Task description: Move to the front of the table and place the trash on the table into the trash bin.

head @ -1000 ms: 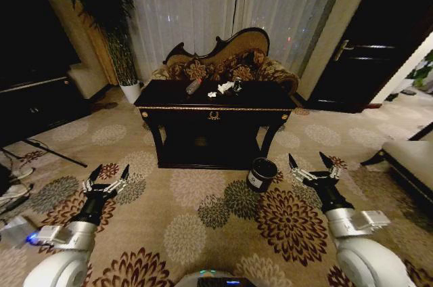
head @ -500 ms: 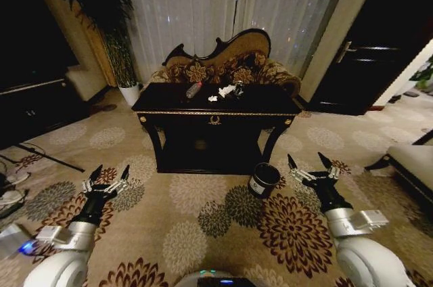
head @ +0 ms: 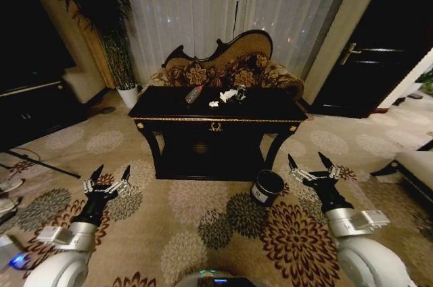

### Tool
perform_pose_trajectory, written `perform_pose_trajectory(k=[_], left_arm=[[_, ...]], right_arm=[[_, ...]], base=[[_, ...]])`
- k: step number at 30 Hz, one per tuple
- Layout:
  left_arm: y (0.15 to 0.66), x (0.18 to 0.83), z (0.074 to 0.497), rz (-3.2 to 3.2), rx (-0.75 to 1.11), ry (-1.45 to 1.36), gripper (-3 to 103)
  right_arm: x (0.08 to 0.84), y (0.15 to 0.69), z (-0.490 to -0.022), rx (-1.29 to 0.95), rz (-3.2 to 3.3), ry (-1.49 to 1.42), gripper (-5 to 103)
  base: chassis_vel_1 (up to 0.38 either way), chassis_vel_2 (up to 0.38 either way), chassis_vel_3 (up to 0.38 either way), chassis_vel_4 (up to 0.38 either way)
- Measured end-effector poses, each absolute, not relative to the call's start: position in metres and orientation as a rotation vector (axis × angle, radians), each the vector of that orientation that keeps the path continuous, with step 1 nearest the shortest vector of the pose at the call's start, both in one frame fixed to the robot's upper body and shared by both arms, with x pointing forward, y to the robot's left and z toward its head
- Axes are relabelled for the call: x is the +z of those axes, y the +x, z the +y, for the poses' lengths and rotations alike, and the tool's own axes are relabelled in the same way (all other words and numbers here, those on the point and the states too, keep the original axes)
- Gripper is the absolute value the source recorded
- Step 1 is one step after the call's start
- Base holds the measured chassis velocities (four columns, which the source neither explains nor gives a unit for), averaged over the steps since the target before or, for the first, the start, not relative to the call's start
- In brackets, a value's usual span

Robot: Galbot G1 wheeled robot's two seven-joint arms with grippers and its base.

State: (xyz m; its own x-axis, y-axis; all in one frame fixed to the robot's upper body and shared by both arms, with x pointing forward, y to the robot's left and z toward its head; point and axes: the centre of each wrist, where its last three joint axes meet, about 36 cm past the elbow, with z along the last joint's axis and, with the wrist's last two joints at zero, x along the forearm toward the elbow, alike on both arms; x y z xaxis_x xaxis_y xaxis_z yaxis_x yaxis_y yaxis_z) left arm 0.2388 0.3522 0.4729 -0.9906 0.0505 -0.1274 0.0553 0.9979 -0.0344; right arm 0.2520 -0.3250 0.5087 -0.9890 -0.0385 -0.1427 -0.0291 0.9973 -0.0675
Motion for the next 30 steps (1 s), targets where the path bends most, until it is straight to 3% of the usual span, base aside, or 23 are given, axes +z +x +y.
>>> perform_pose_trajectory(k=[30], left_arm=[[0.2369, 0.4703, 0.356, 3.016, -0.055, 0.069, 98]], right_arm=[[0.5079, 0.2501, -0.3238, -0.092, 2.997, -0.059, 100]], base=[[-0.138, 0.141, 0.147, -0.143]])
